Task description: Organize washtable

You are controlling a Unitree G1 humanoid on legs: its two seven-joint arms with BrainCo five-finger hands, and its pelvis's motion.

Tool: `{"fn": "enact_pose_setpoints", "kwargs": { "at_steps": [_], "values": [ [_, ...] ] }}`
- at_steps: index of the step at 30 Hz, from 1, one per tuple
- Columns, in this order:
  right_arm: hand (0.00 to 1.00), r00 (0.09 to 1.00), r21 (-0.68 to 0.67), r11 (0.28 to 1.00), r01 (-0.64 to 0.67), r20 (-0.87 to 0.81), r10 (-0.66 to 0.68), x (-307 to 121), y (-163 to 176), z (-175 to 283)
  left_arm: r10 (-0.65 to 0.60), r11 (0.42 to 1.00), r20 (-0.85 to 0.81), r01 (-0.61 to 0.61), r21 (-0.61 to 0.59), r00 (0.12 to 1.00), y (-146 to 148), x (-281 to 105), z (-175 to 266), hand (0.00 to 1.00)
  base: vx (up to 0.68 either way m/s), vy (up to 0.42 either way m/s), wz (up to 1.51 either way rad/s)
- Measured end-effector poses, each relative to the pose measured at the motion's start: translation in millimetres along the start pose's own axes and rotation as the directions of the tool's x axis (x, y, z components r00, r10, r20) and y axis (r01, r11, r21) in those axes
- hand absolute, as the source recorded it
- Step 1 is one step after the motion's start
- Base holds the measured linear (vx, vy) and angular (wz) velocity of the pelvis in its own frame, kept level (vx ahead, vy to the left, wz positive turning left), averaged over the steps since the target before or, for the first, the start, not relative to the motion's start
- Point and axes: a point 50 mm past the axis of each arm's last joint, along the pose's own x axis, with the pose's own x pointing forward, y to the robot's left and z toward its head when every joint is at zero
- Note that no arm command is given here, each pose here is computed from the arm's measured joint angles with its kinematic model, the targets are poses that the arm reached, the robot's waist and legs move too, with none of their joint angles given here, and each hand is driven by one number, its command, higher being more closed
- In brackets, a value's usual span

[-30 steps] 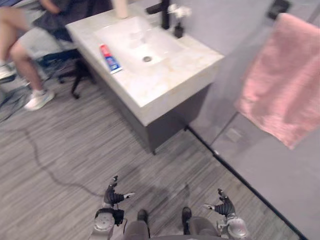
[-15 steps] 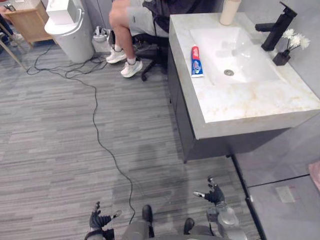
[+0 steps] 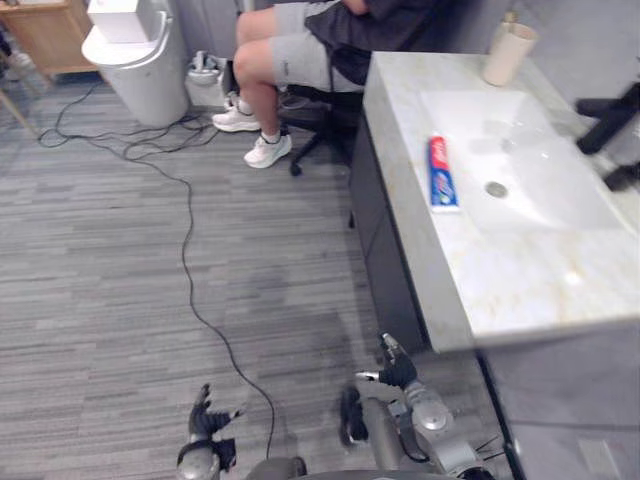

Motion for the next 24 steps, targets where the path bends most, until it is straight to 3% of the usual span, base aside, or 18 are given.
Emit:
{"fn": "enact_pose_setpoints", "kwargs": {
  "at_steps": [4,7,11,17,21,24],
  "values": [
    [0.00,0.996,-0.025,0.998,-0.052,0.066,0.053,9,17,23,-0.010,0.999,0.027,0.011,-0.040,1.000,-10,-2,7,0.00,0.67,-0.053,0.03],
    [0.00,0.992,0.028,0.997,-0.075,0.101,0.072,7,33,32,0.001,0.998,0.063,0.003,-0.059,0.998,-8,-7,11,0.00,0.57,-0.020,-0.62],
    [0.00,0.995,0.071,0.997,-0.022,0.098,0.015,0,23,28,-0.001,0.997,0.074,0.006,-0.074,0.997,-10,-12,11,0.00,0.44,0.120,-0.79],
    [0.00,0.995,0.072,0.993,0.097,-0.013,-0.096,-20,-10,-7,-0.030,0.997,0.002,0.030,-0.066,1.000,-17,-29,-13,0.00,0.47,0.356,-1.51],
    [0.00,0.994,0.132,0.987,0.087,-0.071,-0.078,-28,5,-18,0.015,1.000,0.050,-0.013,-0.025,0.999,10,-21,-3,0.00,0.47,0.444,-1.83],
    [0.00,0.991,0.116,0.990,0.079,-0.119,-0.065,-24,5,-28,0.011,1.000,0.068,-0.009,-0.020,0.998,9,-14,5,0.00,0.26,0.321,-1.79]
  ]
}}
